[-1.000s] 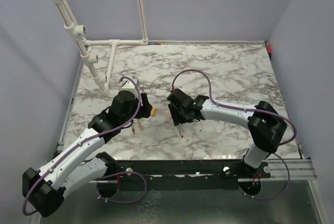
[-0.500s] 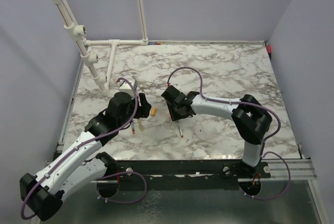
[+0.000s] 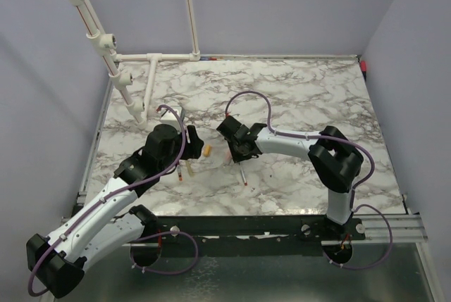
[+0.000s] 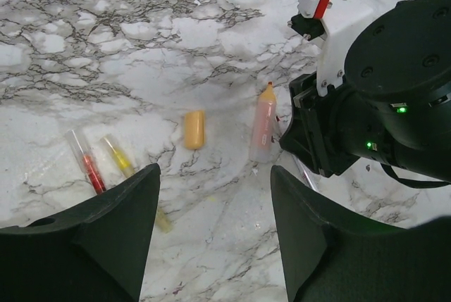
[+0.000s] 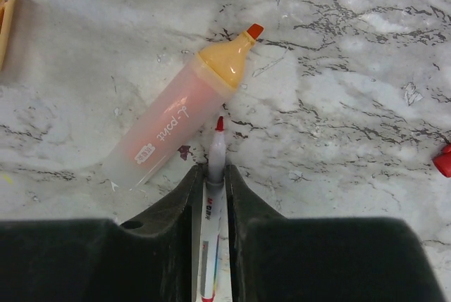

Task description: Insert the pens into the pen caps

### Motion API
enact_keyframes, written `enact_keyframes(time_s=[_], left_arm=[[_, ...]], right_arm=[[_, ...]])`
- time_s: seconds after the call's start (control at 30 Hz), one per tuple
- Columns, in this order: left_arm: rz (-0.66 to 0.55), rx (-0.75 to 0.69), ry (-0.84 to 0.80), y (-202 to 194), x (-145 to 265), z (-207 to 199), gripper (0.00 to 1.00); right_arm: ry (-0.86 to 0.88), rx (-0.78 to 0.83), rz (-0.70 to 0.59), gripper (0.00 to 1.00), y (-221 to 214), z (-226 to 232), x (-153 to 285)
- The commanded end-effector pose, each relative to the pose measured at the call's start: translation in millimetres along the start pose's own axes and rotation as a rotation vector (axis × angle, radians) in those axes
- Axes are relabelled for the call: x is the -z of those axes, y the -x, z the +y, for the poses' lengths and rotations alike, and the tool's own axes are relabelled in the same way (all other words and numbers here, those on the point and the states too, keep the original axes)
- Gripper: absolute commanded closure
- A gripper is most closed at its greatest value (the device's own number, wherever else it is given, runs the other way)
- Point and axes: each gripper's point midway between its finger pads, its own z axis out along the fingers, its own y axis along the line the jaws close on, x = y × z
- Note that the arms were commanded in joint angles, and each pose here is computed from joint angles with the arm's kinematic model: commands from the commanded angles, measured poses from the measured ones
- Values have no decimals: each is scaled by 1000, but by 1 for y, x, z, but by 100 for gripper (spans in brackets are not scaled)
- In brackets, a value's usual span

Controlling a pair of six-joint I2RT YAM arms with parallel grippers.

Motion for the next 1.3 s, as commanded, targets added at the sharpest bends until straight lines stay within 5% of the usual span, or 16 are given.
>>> enact_keyframes(time_s=[0.0,0.1,0.53,1.0,1.27], left_arm=[[-16,-8,31,1,1,8,35],[-14,-6,29,0,1,8,35],[1,5,-46,1,0,-8,34],[108,58,-494,-7,22,-89,33],[101,156,-786,0,48,-133,32]], right_arm=[[-80,28,55,85,-18,-18,-12],[-101,28,55,99,-21,-24,-11],[-58,-9,-82,99,13,-28,52],[198,-106,-313,99,48,-12,153],[486,-165,-504,100,77,15,228]])
